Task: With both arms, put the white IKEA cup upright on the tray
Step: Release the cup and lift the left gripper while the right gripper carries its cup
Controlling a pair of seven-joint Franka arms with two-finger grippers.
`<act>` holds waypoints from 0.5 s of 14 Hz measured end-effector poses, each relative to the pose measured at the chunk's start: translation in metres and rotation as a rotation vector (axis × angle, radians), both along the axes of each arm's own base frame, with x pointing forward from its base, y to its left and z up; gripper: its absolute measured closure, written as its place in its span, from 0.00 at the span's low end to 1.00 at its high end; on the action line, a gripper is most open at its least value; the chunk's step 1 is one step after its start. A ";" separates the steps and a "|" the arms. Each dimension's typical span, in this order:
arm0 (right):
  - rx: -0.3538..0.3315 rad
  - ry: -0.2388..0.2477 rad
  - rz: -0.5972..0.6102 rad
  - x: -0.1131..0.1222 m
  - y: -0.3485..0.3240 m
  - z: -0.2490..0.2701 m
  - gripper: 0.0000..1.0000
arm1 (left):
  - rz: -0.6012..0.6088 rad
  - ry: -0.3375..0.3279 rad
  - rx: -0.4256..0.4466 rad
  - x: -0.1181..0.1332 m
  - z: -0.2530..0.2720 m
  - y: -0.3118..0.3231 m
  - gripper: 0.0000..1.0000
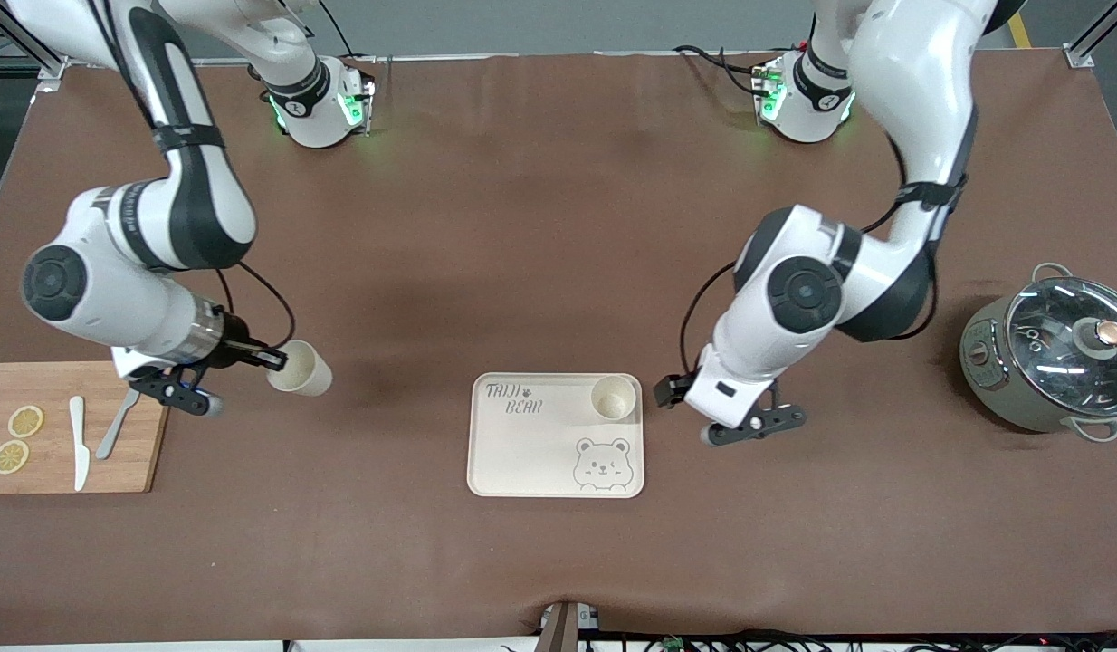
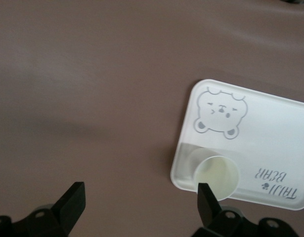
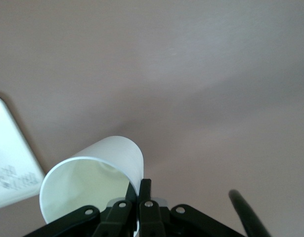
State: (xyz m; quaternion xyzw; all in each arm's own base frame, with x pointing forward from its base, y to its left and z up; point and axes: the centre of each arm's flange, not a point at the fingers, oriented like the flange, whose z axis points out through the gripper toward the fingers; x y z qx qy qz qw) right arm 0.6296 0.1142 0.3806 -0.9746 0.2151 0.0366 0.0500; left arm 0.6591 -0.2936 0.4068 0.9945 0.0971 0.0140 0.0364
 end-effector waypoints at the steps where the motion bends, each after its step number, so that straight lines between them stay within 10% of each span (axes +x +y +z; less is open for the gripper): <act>1: 0.000 -0.004 -0.038 0.005 0.023 0.001 0.97 | -0.023 0.012 0.015 0.000 0.014 0.018 0.00; 7: 0.015 0.049 -0.274 0.029 0.155 -0.034 0.97 | -0.176 -0.007 0.061 -0.017 0.087 0.104 0.00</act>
